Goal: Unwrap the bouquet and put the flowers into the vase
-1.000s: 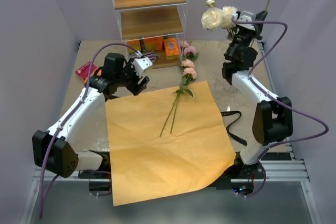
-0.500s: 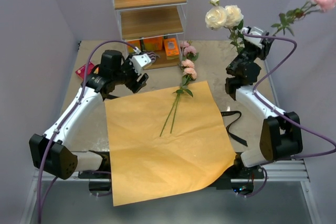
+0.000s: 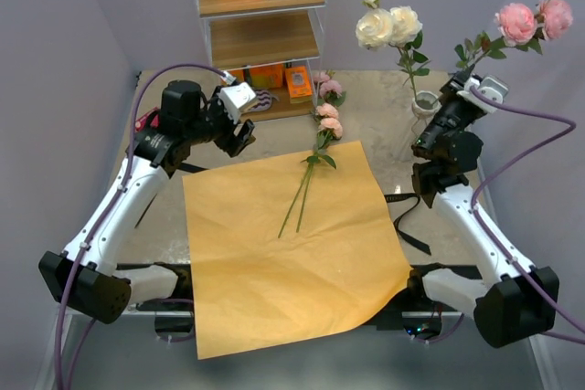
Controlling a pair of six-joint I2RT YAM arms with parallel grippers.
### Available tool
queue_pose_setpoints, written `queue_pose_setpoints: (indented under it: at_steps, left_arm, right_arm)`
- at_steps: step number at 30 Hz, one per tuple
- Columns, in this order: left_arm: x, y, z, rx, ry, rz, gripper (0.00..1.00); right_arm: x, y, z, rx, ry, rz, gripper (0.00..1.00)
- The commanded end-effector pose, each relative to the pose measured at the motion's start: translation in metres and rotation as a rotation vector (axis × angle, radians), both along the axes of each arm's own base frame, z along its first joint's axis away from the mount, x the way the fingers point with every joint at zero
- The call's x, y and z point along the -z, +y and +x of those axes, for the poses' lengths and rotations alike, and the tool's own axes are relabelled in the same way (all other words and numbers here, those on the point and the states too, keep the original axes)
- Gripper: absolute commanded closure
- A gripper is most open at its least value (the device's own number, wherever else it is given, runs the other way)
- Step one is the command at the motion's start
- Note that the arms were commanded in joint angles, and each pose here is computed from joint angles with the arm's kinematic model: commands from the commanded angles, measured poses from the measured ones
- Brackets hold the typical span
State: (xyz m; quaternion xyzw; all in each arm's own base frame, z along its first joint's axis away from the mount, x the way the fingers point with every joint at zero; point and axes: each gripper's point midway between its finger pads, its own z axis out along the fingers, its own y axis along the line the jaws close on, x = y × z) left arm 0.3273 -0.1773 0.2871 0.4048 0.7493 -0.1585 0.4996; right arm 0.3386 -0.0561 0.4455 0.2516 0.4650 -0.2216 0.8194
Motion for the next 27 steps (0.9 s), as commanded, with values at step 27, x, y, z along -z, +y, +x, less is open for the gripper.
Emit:
queue_pose_setpoints:
  at_steps: [27]
  left_arm:
    - [0.027,0.027,-0.007,-0.128,0.027,0.060,0.03]
  right_arm:
    - [0.230,0.307,-0.034,-1.025,0.964,0.292,0.78]
